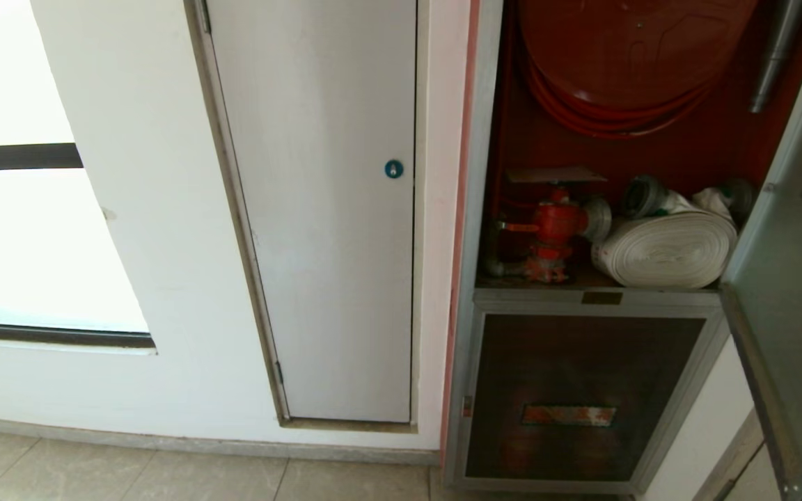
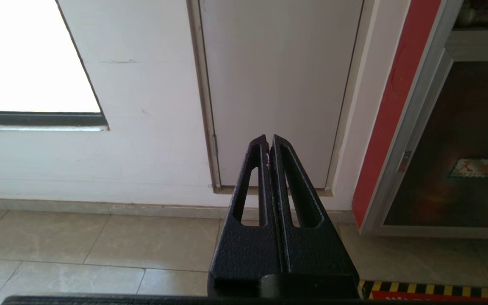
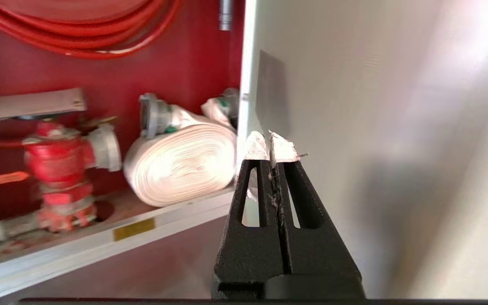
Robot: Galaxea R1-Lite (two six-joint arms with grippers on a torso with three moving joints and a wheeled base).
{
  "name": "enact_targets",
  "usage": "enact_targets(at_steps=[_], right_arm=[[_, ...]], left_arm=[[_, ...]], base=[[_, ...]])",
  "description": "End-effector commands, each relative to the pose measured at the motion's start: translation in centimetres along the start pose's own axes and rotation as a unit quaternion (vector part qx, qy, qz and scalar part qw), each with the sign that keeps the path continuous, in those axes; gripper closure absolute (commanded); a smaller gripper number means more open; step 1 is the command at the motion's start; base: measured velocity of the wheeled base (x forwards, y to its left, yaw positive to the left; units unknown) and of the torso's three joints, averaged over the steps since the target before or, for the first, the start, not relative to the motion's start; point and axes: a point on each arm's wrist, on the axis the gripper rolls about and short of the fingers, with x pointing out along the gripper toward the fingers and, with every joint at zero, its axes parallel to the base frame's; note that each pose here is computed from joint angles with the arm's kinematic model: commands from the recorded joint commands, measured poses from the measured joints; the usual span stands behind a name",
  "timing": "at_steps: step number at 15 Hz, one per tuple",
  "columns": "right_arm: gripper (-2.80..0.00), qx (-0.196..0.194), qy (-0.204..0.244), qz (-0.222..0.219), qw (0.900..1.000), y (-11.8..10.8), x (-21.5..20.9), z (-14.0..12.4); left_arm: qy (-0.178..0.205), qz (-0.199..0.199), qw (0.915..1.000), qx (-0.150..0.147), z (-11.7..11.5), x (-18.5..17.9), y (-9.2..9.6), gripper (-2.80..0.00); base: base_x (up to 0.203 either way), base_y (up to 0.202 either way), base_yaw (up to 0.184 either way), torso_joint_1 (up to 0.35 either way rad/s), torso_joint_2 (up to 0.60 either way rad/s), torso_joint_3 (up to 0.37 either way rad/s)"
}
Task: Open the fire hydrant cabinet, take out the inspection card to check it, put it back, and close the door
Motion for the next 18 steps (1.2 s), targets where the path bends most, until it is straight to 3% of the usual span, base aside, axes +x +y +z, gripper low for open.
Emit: enact_targets(at_steps=[1, 6, 10, 18], right_arm=[[0.00, -0.005, 0.002, -0.026, 1.000, -0.6, 0.5, -0.2], [0.00, -0.019, 0.005, -0.098, 0.995, -2.9, 1.4, -0.4], [0.00, -0.054, 0.045, -0.163, 0.984, -5.1, 2.6, -1.7], [0.00, -0.058, 0.071, -0.241, 0.966, -9.3, 4.8, -3.6]], left_arm=[[0.001, 0.000, 1.0000, 0.000, 0.0, 0.0, 0.0, 0.00], [0.001, 0.000, 1.0000, 0.000, 0.0, 0.0, 0.0, 0.00], [0.001, 0.000, 1.0000, 0.000, 0.0, 0.0, 0.0, 0.00], [0.001, 0.000, 1.0000, 0.000, 0.0, 0.0, 0.0, 0.00]], base=[[0.000, 0.000, 0.000, 0.000, 0.00, 0.000], [0.000, 0.000, 0.000, 0.000, 0.00, 0.000], [0.000, 0.000, 0.000, 0.000, 0.00, 0.000], [0.000, 0.000, 0.000, 0.000, 0.00, 0.000]])
